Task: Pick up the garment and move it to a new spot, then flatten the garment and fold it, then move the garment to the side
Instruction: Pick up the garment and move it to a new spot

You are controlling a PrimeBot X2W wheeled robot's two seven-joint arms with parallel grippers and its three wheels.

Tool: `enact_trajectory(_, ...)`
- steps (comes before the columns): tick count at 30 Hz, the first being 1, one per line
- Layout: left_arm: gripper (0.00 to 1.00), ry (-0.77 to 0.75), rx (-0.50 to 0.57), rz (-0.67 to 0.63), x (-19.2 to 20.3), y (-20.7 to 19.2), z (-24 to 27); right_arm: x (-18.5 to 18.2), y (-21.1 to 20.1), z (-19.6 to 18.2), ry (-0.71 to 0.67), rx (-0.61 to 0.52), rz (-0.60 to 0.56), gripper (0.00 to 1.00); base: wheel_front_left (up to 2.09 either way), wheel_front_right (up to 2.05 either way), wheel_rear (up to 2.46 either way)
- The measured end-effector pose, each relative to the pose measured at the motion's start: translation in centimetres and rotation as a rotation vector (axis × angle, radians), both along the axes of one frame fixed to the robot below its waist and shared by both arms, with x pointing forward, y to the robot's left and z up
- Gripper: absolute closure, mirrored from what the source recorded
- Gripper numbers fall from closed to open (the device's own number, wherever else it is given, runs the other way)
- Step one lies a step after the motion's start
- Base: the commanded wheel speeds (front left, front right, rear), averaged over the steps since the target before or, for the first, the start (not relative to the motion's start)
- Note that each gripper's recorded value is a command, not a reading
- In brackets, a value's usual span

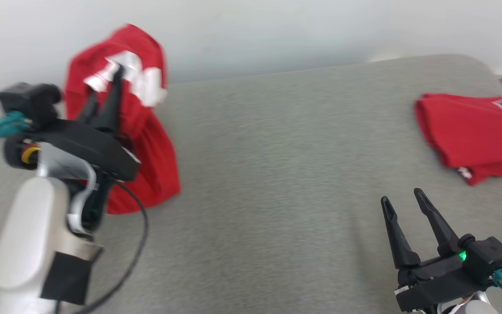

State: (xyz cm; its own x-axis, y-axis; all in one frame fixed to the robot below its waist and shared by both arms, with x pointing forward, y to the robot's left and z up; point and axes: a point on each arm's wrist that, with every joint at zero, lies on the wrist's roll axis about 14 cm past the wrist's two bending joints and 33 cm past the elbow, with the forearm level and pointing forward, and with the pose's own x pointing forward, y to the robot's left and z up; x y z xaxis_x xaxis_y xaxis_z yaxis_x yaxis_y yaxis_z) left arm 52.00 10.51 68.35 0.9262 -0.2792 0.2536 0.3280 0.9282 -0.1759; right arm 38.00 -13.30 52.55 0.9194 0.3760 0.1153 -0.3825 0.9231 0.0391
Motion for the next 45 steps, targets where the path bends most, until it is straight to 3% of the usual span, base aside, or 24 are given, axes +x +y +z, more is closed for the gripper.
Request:
enact_trajectory(8, 1.00, 0.057, -0.008, -0.221, -1.2, -9.8, -1.7, -2.3, -3.9, 1.3, -0.030, -0.004, -0.131, 0.00, 0.00, 0.00, 0.00)
enact_trajectory(17, 1.00, 0.206, 0.107, -0.390, -3.0, -17.7, -10.3, -3.3, -6.5, 1.2, -0.021, -0.010, -0.225, 0.00, 0.00, 0.00, 0.00)
enact_trajectory(26, 1.00, 0.384, 0.115, -0.439, -4.3, -19.8, -19.0, -2.4, -7.3, -0.2, 0.026, -0.008, -0.262, 0.00, 0.00, 0.00, 0.00)
enact_trajectory(33, 1.00, 0.424, 0.114, -0.422, -4.4, -19.4, -21.2, -1.7, -6.8, -0.5, 0.032, -0.002, -0.247, 0.00, 0.00, 0.00, 0.00)
enact_trajectory(36, 0.62, 0.408, 0.108, -0.412, -4.6, -19.1, -20.9, -1.6, -6.3, -0.4, 0.029, -0.001, -0.229, 0.00, 0.00, 0.00, 0.00)
enact_trajectory(37, 0.37, 0.401, 0.103, -0.410, -4.6, -19.1, -20.6, -1.6, -6.1, -0.4, 0.027, -0.001, -0.222, 0.00, 0.00, 0.00, 0.00)
enact_trajectory(39, 0.00, 0.382, 0.086, -0.401, -4.7, -18.9, -19.8, -1.5, -5.6, -0.2, 0.020, 0.002, -0.204, 0.00, 0.00, 0.00, 0.00)
enact_trajectory(45, 0.00, 0.295, 0.041, -0.323, -4.8, -17.0, -16.7, -1.7, -4.1, 0.7, -0.008, 0.015, -0.156, 0.00, 0.00, 0.00, 0.00)
